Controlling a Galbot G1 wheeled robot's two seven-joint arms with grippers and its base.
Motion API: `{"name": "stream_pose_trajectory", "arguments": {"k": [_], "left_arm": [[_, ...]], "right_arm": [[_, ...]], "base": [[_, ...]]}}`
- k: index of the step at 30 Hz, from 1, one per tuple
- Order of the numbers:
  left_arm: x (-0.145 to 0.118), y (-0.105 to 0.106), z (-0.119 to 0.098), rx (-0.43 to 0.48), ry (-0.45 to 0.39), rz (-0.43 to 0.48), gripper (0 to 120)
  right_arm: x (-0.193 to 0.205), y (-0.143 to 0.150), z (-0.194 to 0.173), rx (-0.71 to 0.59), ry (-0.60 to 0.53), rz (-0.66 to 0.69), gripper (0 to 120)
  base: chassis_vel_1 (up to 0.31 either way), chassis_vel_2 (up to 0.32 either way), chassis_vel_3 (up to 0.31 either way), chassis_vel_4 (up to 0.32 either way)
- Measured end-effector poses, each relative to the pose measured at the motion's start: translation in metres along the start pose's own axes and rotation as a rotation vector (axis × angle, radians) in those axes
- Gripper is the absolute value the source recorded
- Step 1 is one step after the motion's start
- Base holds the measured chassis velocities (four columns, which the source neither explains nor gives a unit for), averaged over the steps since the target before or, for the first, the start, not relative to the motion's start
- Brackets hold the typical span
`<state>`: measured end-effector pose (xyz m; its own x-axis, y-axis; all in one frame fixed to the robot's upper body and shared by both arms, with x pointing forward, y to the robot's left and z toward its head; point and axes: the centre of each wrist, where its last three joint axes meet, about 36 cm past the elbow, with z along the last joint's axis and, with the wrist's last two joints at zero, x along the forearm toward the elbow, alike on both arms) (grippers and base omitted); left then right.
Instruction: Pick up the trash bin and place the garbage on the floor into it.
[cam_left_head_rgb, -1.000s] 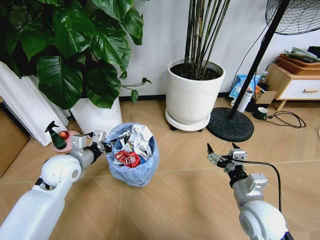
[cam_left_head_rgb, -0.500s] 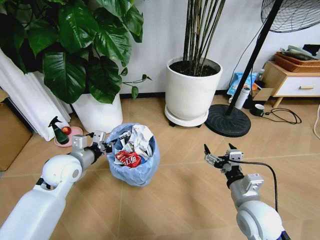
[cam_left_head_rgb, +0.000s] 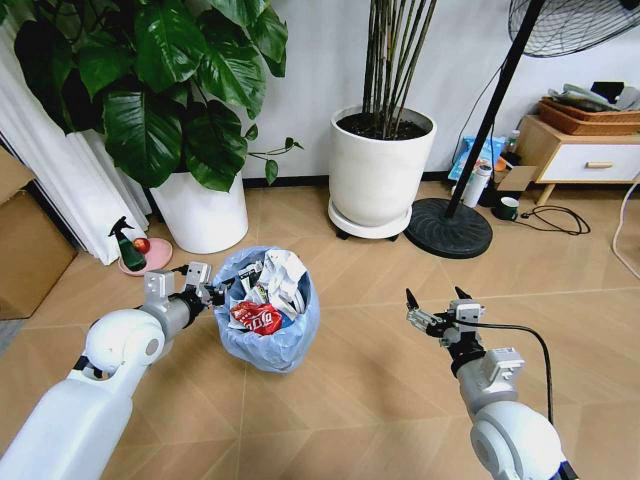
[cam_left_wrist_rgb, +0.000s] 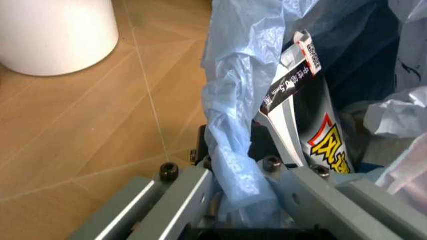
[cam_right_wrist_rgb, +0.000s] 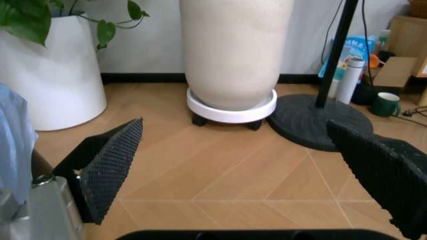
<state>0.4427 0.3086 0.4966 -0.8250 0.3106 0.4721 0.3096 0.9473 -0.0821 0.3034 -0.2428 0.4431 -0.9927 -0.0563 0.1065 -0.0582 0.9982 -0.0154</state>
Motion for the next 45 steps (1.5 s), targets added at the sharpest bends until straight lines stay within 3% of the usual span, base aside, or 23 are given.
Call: {"name": "stream_pose_trajectory", "arguments": {"k": [45], "left_arm": [[0.0008, 0.0024, 0.0030, 0.006, 0.003, -0.011, 0]], "right_arm": [[-0.0012, 0.0040, 0.0060, 0.009, 0.005, -0.007, 100]], "base": [[0.171, -0.120, -0.165, 0.125]]}}
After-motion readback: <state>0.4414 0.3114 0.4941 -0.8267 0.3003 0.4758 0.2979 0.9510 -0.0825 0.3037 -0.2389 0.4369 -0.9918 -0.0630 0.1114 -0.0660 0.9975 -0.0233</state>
